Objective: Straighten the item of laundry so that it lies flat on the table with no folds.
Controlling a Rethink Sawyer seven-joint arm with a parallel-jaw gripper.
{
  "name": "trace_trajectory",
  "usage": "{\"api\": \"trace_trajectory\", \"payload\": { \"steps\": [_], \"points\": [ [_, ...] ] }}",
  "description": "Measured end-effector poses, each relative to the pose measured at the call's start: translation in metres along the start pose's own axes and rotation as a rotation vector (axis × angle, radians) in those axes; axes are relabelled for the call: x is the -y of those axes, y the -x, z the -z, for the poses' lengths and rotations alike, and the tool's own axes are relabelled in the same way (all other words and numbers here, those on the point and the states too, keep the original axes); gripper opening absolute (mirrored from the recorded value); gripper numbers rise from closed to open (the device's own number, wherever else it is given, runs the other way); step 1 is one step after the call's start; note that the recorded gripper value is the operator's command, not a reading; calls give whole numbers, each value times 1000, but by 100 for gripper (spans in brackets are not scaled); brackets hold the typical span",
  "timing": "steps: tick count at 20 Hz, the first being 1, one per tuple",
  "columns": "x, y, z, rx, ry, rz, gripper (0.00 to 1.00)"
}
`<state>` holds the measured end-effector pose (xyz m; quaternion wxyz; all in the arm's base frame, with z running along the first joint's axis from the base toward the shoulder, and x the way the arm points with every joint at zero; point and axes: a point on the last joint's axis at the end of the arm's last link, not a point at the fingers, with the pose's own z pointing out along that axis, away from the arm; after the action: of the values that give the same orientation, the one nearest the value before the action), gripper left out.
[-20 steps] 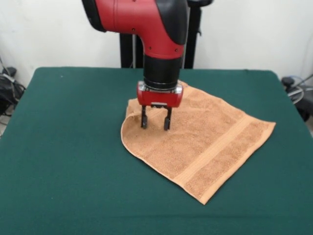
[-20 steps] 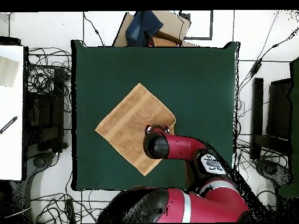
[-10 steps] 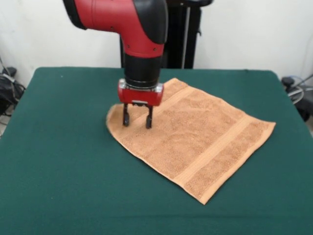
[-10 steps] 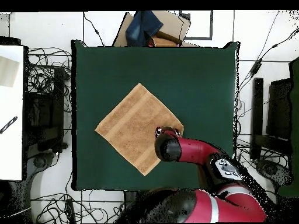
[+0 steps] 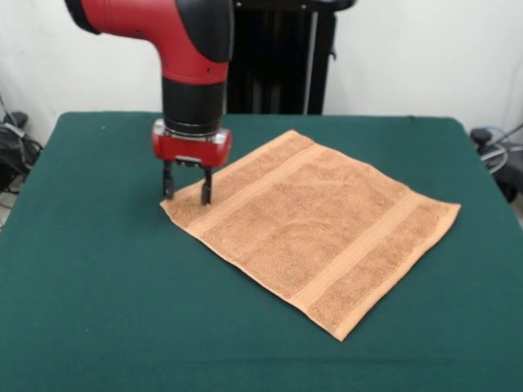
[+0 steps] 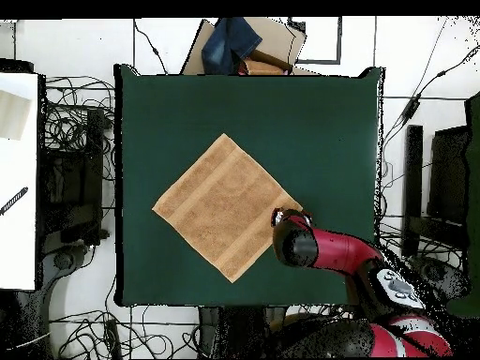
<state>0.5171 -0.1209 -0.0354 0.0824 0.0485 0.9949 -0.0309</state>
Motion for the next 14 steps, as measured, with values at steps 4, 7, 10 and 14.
{"api": "trace_trajectory", "payload": {
  "steps": [4,7,10,14],
  "points": [
    [11,1,6,4,-10,2,100],
    [12,9,18,19,-17,6,100],
    [10,17,35,40,-16,10,100],
    [8,30,57,66,-9,10,100]
  ]
}}
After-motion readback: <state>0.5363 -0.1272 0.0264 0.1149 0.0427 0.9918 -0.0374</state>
